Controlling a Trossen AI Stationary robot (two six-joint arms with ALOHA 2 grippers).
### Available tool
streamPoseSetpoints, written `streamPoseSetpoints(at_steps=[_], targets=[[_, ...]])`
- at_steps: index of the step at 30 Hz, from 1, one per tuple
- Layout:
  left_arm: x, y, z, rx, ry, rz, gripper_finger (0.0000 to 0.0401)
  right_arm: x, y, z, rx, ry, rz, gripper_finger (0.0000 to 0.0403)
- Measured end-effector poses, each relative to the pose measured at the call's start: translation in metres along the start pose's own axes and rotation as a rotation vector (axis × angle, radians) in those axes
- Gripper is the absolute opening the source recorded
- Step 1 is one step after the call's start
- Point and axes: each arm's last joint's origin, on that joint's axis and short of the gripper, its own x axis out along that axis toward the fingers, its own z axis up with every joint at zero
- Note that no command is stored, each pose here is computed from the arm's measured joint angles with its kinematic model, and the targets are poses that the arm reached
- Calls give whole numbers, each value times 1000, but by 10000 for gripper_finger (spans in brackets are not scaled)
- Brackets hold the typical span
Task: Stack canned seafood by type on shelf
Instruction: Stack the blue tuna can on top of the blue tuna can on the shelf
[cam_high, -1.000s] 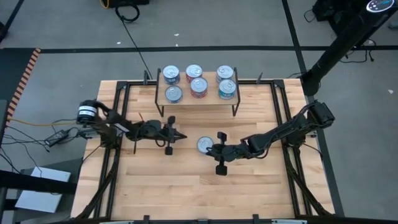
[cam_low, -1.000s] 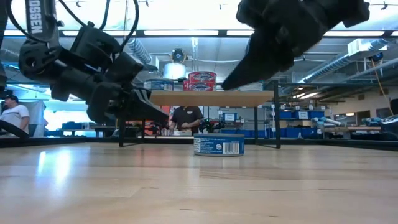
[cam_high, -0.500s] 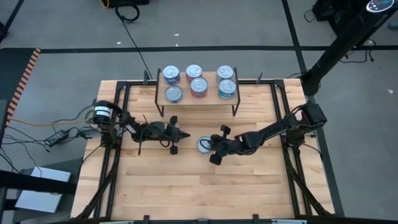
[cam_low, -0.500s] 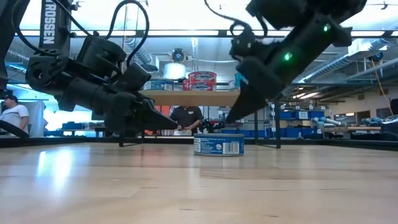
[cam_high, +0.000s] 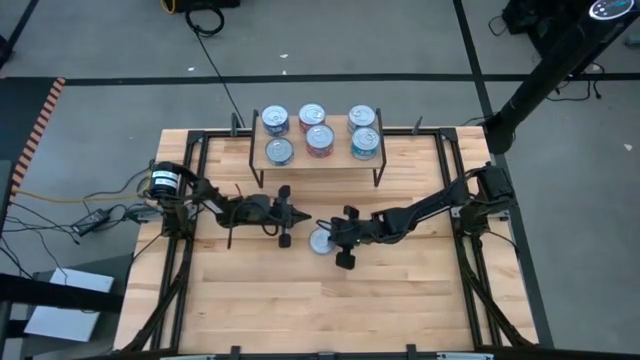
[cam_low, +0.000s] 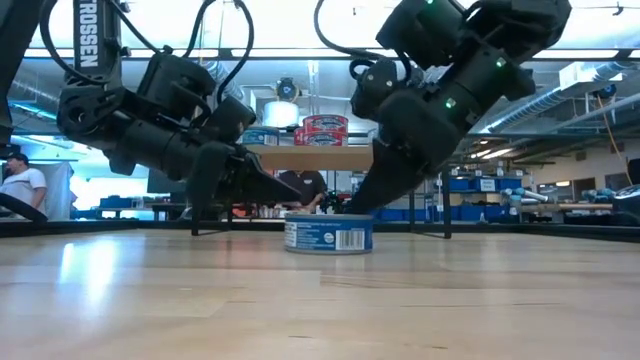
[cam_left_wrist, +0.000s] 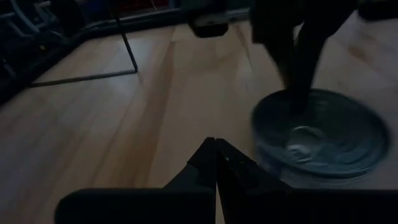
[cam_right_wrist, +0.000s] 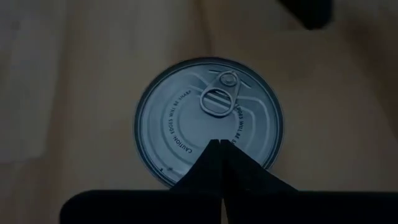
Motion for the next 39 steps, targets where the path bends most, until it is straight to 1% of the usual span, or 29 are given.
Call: streamPoseSetpoints(at_steps=[3, 8, 11, 14, 18, 25, 27, 32, 36, 39], targets=[[1, 0, -2, 2, 25, -4, 5, 0, 3, 5, -3, 5, 48, 5], [1, -1, -3, 13, 38, -7, 5, -3, 12, 19, -22, -38, 76, 5], [1, -1, -3, 19, 38, -9, 5, -7, 24, 28, -45, -62, 105, 6], [4, -1, -2, -3, 26, -30, 5, -13, 38, 33, -75, -29, 151, 6], [18, -3, 0, -23, 13, -62, 5, -16, 47, 30, -111, 62, 124, 7], [37, -9, -15, -21, 67, -75, 5, -15, 46, 22, -96, 131, 87, 7], [40, -10, -19, -22, 78, -74, 5, -12, 46, 19, -107, 146, 83, 7], [44, -10, -19, -22, 76, -74, 5, 5, 45, 8, -189, 187, 71, 8], [43, -10, -18, -22, 60, -72, 5, 13, 36, 5, -178, 214, 45, 8], [43, -12, -17, -20, 55, -75, 5, 14, 33, 8, -161, 196, 34, 8]])
